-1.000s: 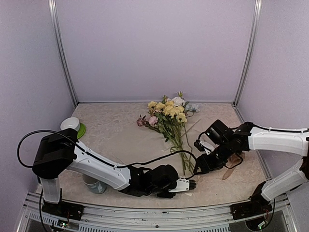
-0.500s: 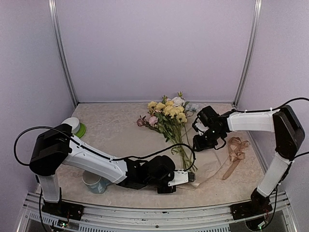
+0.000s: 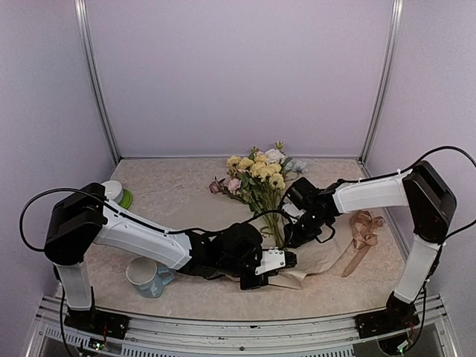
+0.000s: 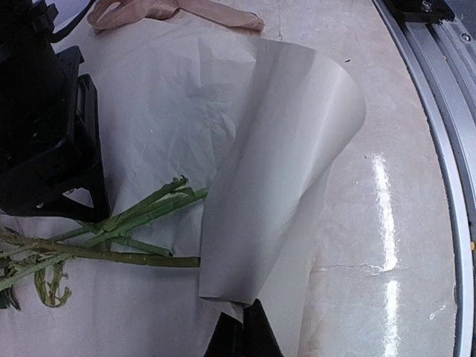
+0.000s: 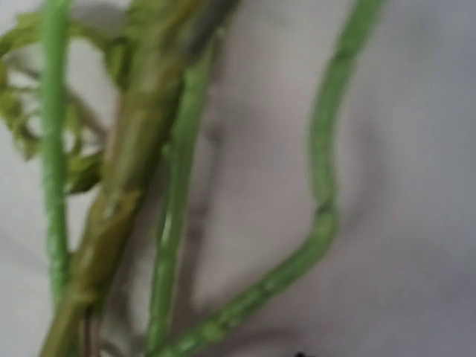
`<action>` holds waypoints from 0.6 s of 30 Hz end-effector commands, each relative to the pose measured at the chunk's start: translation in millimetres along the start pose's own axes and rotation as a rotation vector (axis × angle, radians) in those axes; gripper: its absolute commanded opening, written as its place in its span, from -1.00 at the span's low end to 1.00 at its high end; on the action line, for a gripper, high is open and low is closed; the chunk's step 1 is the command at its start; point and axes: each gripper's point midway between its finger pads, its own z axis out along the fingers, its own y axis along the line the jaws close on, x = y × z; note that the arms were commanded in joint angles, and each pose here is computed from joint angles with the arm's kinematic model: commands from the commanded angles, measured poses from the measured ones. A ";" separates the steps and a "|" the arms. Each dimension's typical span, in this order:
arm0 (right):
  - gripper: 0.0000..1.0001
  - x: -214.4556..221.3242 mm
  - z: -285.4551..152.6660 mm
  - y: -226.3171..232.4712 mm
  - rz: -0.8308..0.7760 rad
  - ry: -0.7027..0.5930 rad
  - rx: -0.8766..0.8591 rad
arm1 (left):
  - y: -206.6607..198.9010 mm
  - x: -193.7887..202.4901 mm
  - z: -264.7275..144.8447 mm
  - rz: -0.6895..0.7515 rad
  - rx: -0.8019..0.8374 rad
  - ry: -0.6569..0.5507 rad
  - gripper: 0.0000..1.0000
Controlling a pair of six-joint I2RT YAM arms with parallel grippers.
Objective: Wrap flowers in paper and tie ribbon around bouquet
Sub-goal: Pass from the left arm to the right
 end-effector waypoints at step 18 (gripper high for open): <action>0.16 -24.9 -255.2 48.0 -0.665 -0.717 -0.077 | 13.0 -8.0 -13.7 -0.142 0.282 -0.132 -1.00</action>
